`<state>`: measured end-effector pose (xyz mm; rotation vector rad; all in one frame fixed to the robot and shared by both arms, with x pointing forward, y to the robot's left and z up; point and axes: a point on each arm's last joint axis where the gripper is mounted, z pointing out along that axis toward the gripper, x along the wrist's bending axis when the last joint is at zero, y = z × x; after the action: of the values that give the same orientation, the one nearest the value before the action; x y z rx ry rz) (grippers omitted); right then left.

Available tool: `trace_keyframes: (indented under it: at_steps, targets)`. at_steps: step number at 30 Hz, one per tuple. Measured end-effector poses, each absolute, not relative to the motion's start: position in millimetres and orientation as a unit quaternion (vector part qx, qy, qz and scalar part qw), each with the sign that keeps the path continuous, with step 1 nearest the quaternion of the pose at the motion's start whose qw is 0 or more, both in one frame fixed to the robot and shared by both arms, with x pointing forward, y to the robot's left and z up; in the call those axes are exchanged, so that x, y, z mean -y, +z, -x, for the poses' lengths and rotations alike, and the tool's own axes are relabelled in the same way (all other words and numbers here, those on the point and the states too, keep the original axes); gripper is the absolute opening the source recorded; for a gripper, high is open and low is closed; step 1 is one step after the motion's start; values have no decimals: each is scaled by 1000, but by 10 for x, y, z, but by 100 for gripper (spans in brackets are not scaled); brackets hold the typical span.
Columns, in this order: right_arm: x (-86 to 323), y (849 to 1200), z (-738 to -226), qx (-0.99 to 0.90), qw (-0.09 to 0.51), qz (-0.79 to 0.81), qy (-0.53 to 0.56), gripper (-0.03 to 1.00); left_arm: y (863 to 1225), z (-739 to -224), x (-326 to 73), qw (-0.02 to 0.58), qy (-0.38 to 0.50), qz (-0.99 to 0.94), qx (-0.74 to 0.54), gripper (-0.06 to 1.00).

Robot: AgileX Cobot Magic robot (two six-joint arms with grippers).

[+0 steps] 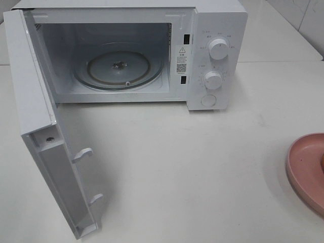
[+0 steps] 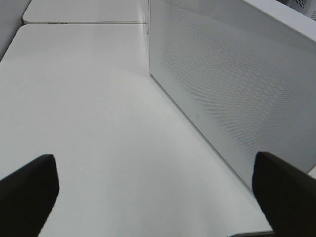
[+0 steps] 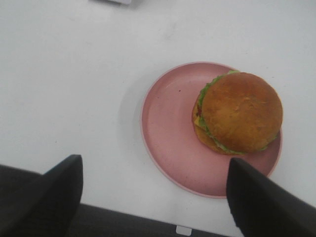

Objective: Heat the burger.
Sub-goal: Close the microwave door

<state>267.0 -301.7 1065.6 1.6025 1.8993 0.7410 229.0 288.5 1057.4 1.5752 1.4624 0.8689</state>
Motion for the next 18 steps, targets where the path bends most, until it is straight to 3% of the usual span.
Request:
trace_keyframes:
  at_steps: [18]
  targets:
    - [3015, 10481, -2316, -620, 357, -602, 355, 77, 10574, -2290, -2885, 400, 343, -623, -578, 99]
